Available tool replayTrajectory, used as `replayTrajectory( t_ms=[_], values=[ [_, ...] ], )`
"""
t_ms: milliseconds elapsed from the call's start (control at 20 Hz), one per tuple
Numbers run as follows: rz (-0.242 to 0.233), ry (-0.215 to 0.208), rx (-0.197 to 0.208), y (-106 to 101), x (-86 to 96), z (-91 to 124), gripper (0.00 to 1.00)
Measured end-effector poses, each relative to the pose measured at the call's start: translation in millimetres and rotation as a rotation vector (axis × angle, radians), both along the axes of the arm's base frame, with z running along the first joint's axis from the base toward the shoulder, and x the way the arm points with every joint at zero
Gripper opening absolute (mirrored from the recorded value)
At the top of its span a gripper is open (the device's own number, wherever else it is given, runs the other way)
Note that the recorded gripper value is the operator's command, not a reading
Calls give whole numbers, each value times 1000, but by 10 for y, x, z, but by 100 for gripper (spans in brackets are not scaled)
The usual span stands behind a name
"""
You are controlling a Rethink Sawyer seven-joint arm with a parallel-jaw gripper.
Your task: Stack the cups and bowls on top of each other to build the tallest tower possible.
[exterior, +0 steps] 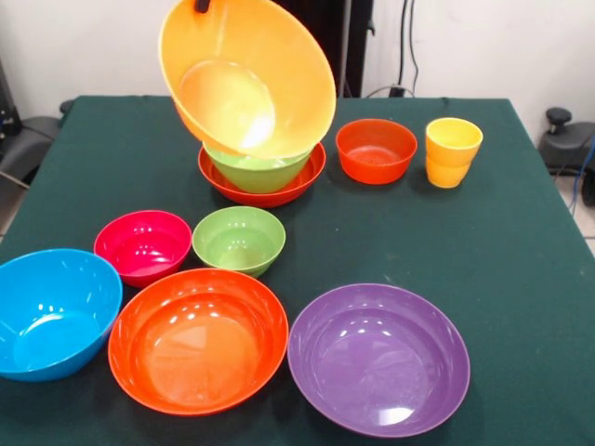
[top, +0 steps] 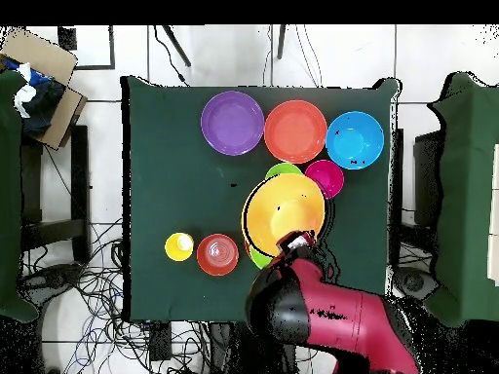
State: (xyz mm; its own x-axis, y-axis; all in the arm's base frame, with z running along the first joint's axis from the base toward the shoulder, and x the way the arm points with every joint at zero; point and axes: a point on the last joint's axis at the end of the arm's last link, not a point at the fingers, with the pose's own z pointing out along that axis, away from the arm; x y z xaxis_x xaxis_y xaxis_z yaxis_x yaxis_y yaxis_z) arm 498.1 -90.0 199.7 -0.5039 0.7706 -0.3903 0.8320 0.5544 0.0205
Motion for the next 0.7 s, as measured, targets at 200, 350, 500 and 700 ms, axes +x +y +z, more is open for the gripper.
replayTrajectory(
  t_ms=[200,350,500,700],
  values=[
    [-10,-6,-5,-82,-46,-100,0],
    [-26,-15,-4,-191,-93,-195,0],
    [-50,-23,0,-324,-173,-268,0],
    [-86,-18,6,-506,-335,-336,0]
  ],
)
